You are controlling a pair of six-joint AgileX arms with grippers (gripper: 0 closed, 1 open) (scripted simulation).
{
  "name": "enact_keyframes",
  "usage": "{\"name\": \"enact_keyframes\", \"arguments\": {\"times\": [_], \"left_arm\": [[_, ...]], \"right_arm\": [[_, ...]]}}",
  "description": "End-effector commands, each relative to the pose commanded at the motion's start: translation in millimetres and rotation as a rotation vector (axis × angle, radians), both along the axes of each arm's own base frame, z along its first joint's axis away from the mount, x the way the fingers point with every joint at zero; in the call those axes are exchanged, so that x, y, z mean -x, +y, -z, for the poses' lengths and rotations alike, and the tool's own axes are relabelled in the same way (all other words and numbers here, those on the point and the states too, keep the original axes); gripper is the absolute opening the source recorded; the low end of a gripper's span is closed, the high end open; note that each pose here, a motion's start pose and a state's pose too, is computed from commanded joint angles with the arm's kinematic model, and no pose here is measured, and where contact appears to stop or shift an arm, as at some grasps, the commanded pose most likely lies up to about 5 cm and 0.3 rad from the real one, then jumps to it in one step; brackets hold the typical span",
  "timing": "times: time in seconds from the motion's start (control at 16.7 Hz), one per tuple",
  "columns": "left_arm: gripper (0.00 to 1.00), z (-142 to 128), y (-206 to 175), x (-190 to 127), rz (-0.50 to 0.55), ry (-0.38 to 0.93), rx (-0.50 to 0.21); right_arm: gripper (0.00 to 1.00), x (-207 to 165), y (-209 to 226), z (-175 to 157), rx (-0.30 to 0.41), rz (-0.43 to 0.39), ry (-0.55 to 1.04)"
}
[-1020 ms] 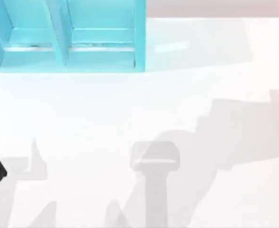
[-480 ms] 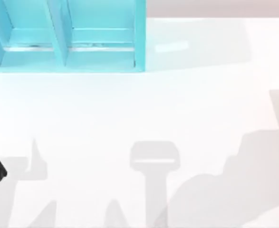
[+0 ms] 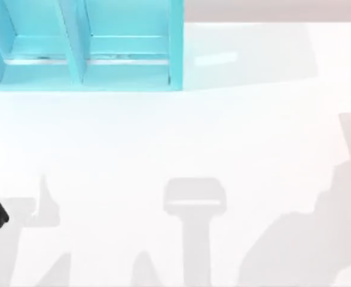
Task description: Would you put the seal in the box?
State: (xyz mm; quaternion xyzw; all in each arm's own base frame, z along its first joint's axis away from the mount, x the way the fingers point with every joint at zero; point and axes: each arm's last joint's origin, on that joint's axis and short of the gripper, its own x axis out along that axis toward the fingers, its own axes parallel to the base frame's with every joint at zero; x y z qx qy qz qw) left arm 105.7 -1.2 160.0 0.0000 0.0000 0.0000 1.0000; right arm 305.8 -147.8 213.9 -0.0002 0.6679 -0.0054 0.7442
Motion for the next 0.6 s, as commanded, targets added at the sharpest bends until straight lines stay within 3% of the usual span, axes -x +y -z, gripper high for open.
{"name": "enact_keyframes", "arguments": {"times": [0.36,0.6], "left_arm": [[1.00,0.0,0.0,0.0,0.000,0.000,0.000],[1.00,0.0,0.0,0.0,0.000,0.000,0.000]], "right_arm": [[0.00,1.0,0.3,15.2,-0.004,0.002,0.008],[0.30,1.0,0.3,15.2,-0.004,0.002,0.008]]}}
